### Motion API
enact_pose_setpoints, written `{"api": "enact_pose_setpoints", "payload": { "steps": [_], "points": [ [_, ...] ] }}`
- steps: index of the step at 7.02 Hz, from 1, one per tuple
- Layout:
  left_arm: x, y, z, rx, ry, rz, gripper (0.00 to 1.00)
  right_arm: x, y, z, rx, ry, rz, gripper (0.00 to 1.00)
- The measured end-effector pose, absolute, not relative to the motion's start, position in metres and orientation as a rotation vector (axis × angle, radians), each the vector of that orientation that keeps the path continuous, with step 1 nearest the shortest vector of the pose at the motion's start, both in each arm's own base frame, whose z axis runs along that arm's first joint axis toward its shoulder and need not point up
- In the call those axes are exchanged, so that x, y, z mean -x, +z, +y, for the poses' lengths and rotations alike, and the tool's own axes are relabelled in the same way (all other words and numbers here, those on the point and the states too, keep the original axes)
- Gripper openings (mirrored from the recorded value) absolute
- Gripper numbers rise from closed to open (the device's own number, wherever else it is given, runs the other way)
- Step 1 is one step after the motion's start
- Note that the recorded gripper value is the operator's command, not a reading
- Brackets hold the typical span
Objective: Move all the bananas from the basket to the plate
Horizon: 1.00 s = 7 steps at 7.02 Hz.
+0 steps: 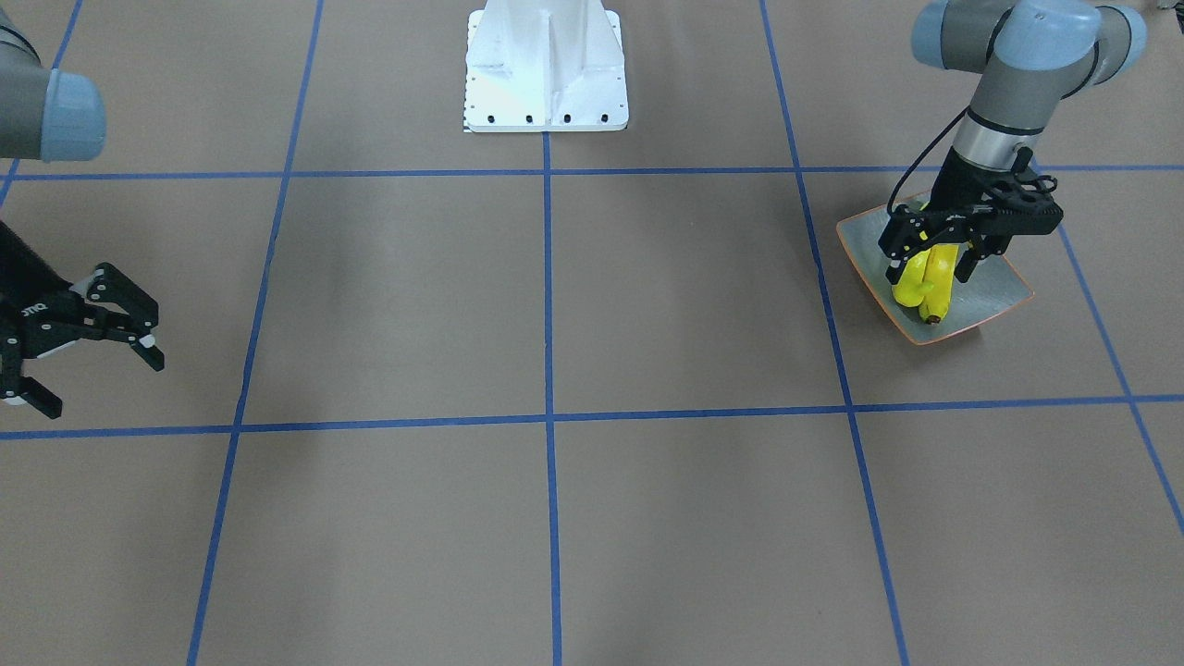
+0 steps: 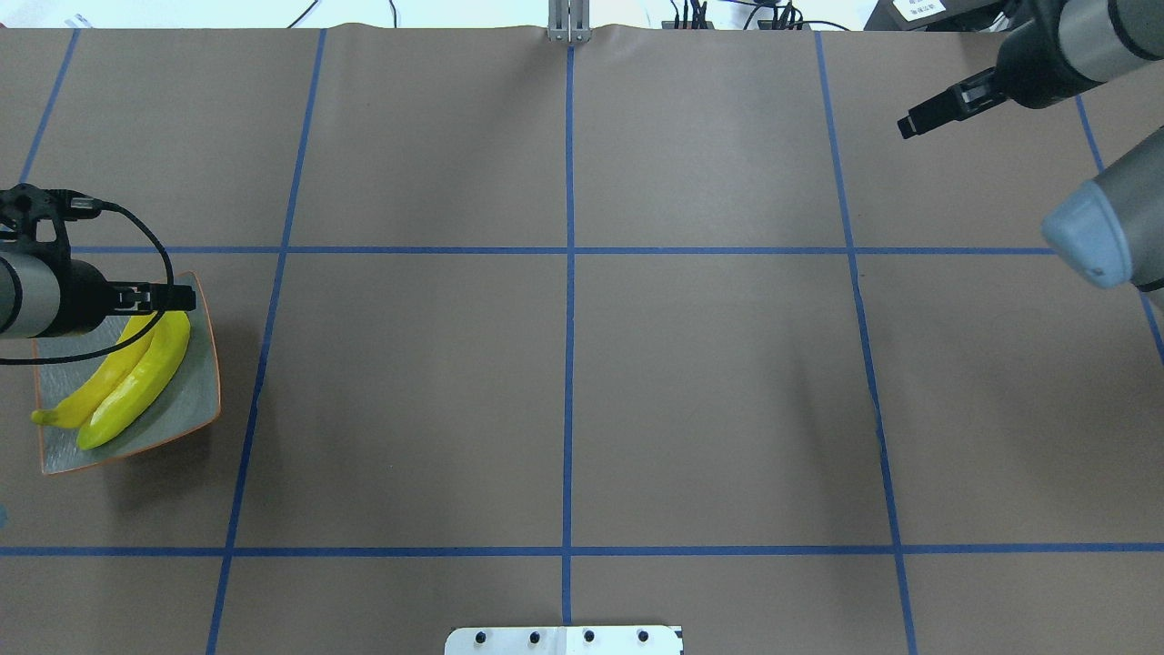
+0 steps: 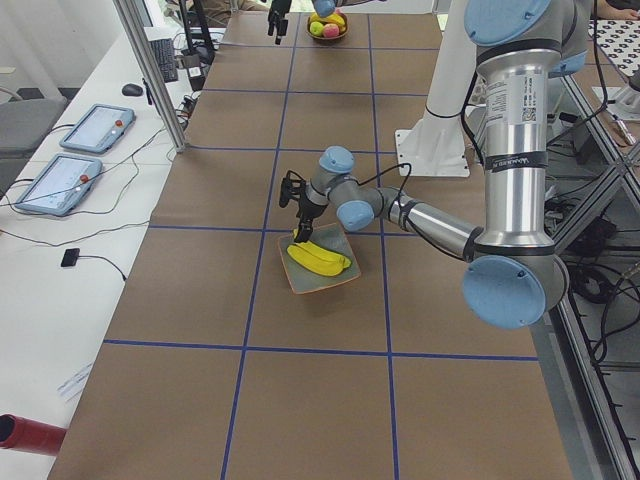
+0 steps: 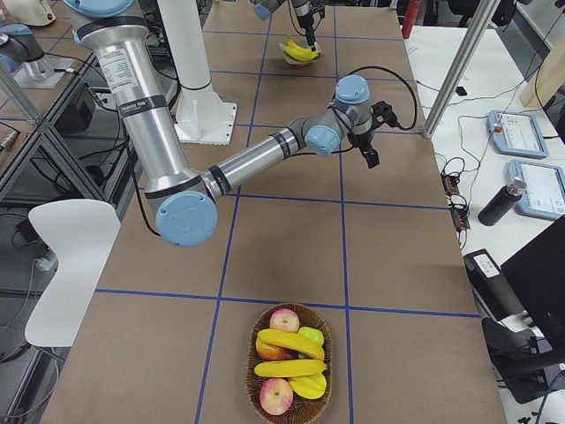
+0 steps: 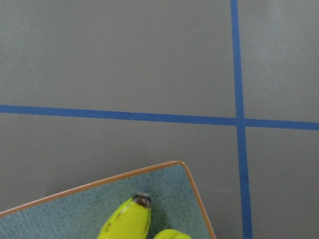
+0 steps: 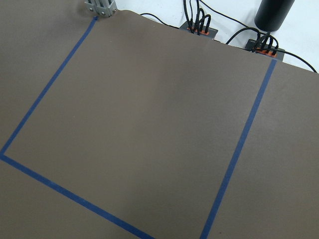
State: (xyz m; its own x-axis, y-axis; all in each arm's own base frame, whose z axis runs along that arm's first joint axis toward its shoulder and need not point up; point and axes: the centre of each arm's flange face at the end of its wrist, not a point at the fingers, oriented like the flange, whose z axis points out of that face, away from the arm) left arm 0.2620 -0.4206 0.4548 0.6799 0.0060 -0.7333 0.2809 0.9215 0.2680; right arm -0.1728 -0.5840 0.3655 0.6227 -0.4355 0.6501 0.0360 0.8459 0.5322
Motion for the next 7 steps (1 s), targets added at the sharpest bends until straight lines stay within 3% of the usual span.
{"api": "enact_pose_setpoints", "payload": {
  "steps": [4,7],
  "points": [
    [-0.260,0.442,-0.422,-0.399,-0.150,0.830,1.00,0.049,0.518,-0.570,-0.414,-0.364,-0.736,1.00],
    [-0.263,0.435,-0.424,-0.409,-0.150,0.841,1.00,-0.052,0.644,-0.492,-0.271,-0.186,-0.725,0.97]
  ]
}}
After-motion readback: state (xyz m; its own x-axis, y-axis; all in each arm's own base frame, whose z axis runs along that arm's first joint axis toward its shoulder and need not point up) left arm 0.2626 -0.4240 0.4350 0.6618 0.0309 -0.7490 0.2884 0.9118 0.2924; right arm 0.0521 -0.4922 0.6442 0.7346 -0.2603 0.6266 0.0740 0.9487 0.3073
